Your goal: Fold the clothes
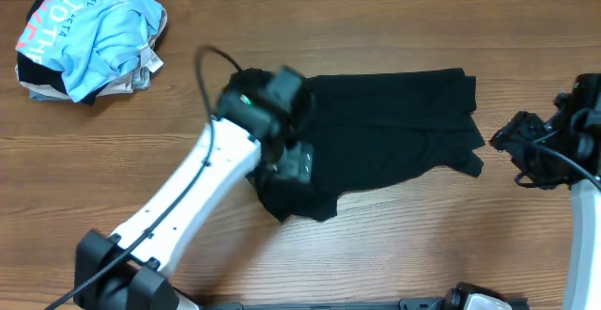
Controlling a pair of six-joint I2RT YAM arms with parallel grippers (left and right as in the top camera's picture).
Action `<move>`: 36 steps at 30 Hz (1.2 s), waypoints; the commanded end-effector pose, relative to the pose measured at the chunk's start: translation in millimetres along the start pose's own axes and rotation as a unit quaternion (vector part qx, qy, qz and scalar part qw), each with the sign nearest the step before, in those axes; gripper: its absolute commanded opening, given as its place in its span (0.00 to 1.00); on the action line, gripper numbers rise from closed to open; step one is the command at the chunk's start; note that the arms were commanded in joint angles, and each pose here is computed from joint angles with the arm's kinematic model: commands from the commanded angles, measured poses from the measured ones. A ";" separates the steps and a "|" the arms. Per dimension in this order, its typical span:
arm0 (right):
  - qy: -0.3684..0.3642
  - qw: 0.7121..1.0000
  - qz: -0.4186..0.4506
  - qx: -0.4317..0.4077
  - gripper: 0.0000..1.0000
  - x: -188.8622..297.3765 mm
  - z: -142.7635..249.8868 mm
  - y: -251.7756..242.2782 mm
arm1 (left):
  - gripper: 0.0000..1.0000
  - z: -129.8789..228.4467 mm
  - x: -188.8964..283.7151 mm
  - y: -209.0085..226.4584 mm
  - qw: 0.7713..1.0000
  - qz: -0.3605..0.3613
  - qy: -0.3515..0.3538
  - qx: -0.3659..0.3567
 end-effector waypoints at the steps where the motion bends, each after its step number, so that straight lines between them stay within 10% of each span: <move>1: 0.014 1.000 -0.005 -0.006 0.65 -14.2 4.0 -0.7 | 0.82 28.8 -33.9 -21.5 0.998 0.056 0.036 -0.001; 6: 0.013 1.000 -0.006 -0.005 0.65 -18.9 2.2 -0.2 | 0.67 39.1 -59.0 -36.1 0.993 0.080 0.033 -0.077; 14: 0.008 1.000 -0.010 -0.004 0.65 -19.0 -0.1 1.4 | 0.71 46.8 -92.5 -52.2 0.962 0.108 0.039 -0.246; 36: 0.001 1.000 -0.014 -0.003 0.65 -20.5 -4.0 3.8 | 0.68 14.8 -112.0 -29.1 0.965 -0.028 0.076 -0.248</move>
Point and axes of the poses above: each gripper's point midway between its finger pads, its own x axis back along the fingers, its own y axis along the line the jaws close on, z = x × y, the point moved 4 cm from there along x, back along the fingers, and after that the axes turned 10 degrees about -x, right-handed, at the moved point
